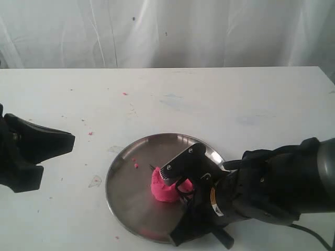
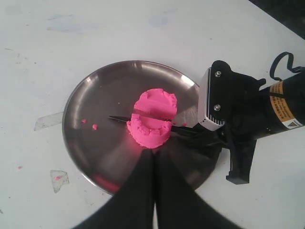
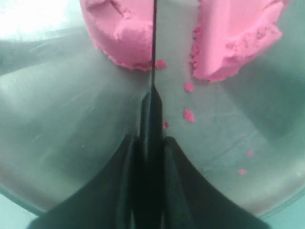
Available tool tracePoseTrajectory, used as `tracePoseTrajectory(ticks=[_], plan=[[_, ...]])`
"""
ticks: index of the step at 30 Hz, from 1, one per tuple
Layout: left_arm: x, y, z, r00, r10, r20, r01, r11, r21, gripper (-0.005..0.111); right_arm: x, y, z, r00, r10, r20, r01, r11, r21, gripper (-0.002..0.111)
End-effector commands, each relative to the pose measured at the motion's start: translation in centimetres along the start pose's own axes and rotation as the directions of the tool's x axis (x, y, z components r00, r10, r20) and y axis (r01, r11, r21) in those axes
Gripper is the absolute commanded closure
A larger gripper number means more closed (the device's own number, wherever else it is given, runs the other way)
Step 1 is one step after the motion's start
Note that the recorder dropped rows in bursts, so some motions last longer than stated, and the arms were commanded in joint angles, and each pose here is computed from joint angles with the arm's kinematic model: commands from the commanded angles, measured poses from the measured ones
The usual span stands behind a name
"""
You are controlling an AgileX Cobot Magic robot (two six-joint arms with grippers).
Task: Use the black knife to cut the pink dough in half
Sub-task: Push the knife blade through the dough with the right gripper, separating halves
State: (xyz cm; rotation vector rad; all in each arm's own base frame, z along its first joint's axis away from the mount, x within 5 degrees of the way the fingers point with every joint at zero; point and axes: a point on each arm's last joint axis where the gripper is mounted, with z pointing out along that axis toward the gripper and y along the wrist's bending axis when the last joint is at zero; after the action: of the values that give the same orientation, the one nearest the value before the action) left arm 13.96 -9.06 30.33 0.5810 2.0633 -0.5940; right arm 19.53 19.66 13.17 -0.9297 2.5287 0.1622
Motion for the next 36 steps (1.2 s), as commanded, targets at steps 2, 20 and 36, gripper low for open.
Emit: tracePoseTrajectory(ticks=[2, 20, 36], plan=[[0.2, -0.2, -0.1, 1.0, -0.02, -0.004, 0.021, 1.0, 0.015, 0.107, 0.5, -0.1, 0.0, 0.998, -0.037, -0.047, 0.039, 0.999, 0.027, 0.108], [0.2, -0.3, -0.1, 0.999, -0.035, -0.01, 0.036, 0.999, 0.029, 0.107, -0.5, -2.8, -0.2, 0.999, -0.001, -0.054, 0.006, 0.995, 0.099, 0.108], [0.4, -0.4, -0.1, 0.999, -0.035, -0.025, 0.036, 0.999, 0.038, 0.107, -2.1, -2.9, -3.4, 0.996, 0.032, 0.081, -0.039, 0.996, 0.083, 0.108]])
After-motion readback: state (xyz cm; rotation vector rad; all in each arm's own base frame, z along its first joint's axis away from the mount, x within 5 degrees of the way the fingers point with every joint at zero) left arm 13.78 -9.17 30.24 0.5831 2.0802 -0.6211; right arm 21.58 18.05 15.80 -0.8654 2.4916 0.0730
